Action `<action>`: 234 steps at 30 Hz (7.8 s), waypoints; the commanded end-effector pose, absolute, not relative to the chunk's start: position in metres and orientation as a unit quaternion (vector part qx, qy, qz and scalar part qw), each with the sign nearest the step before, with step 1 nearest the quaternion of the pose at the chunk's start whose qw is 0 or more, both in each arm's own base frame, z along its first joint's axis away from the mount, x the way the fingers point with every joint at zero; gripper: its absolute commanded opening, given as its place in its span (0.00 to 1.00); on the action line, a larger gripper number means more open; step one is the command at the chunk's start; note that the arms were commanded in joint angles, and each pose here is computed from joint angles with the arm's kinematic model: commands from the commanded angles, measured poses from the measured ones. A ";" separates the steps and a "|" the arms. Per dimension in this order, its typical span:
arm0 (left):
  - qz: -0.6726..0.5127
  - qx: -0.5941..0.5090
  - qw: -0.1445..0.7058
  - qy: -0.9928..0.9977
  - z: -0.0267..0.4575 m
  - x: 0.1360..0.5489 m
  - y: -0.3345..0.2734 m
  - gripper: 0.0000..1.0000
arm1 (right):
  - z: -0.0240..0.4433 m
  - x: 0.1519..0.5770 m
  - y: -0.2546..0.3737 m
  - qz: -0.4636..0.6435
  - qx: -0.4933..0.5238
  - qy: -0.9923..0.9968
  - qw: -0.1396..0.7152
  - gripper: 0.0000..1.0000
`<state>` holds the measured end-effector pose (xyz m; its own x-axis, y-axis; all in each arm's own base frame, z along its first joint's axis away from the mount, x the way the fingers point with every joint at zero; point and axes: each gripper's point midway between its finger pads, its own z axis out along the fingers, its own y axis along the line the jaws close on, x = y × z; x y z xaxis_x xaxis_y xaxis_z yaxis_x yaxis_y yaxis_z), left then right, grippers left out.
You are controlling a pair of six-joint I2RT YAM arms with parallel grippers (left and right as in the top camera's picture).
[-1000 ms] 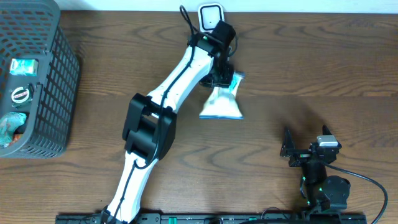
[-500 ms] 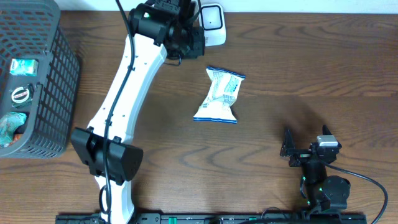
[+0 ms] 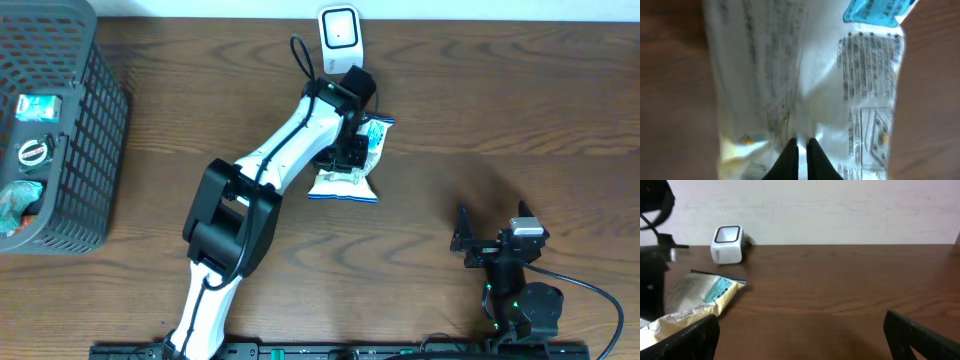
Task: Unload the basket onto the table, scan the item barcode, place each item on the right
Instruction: 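Carry the white snack bag to the scanner and hold it under, then release the white snack bag on the table center, then reach the left gripper into the basket and grasp the green tissue pack, then move the green tissue pack past the scanner and drop it left of the bag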
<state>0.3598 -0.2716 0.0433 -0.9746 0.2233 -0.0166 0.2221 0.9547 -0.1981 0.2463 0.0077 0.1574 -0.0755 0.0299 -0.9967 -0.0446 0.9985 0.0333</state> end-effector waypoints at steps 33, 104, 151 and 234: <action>0.014 -0.025 -0.170 -0.985 0.014 0.464 -0.231 0.10 | 0.156 0.246 0.005 0.023 -0.001 0.733 0.679 0.99; 0.078 -0.164 -0.248 -0.952 0.135 0.404 -0.290 0.46 | 0.156 0.246 0.005 0.023 -0.001 0.733 0.679 0.99; -0.280 0.416 -0.273 -0.821 0.254 0.322 0.333 1.00 | 0.156 0.246 0.005 0.023 -0.001 0.733 0.679 0.99; 0.272 0.173 -0.520 -0.791 0.399 0.403 0.024 0.07 | 0.156 0.246 0.005 0.023 -0.001 0.733 0.680 0.99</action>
<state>0.3970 0.0734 0.4199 -0.2600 -0.6305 -0.7314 -0.0587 0.7663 -0.6397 0.2464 0.0077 0.1573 -0.0759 0.0299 -0.9967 -0.0445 0.9985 0.0333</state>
